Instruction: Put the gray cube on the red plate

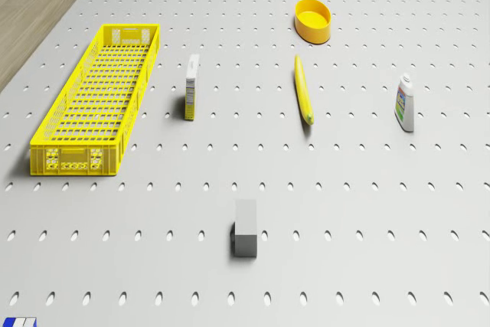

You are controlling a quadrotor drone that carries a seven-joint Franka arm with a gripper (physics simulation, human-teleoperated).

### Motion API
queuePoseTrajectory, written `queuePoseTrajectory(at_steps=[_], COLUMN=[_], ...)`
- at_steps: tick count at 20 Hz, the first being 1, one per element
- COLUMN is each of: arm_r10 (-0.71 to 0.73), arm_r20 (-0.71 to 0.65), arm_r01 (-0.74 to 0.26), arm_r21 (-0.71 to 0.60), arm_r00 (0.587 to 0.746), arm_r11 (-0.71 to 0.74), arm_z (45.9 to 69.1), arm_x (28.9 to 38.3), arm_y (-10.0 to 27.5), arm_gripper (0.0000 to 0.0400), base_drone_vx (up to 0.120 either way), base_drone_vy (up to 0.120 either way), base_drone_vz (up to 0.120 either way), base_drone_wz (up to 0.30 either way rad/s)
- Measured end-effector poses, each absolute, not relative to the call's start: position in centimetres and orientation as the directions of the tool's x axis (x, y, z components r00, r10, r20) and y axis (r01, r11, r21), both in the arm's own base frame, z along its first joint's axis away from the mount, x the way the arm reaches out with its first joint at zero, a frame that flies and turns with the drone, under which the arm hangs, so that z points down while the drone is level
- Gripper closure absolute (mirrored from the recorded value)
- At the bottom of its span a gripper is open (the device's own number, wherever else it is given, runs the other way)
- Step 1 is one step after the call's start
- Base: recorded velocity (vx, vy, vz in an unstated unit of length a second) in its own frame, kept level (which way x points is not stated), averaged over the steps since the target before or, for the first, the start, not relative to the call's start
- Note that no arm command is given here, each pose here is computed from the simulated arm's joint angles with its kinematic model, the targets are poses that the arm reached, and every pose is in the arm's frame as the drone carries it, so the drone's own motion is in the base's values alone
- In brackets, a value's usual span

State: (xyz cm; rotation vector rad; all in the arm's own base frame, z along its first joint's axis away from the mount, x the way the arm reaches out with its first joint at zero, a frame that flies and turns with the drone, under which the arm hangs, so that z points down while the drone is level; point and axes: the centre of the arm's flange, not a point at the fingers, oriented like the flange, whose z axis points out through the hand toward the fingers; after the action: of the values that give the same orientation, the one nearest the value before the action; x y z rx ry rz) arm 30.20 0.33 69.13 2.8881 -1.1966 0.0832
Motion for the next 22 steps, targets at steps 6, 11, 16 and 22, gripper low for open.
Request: queuePoseTrajectory(at_steps=[6,11,16,22], arm_r10=[-0.703,-0.688,-0.615,-0.224], arm_r20=[0.1,0.188,0.373,0.694], arm_r01=[-0.708,-0.711,-0.717,-0.729], arm_r21=[0.031,0.115,0.298,0.636], arm_r00=[0.704,0.701,0.695,0.684], arm_r11=[-0.705,-0.694,-0.63,-0.254], arm_z=[69.1,68.9,67.9,62.5], arm_x=[30.16,30.12,30.12,30.27], arm_y=[0.9,2.1,4.7,9.3], arm_gripper=[0.0,0.0,0.0,0.0], base_drone_vx=[0.12,0.12,0.12,0.12], base_drone_vy=[-0.12,-0.008,0.0,0.0], base_drone_vz=[0.0,0.0,-0.112,-0.12], base_drone_wz=[0.0,0.0,0.0,0.0])
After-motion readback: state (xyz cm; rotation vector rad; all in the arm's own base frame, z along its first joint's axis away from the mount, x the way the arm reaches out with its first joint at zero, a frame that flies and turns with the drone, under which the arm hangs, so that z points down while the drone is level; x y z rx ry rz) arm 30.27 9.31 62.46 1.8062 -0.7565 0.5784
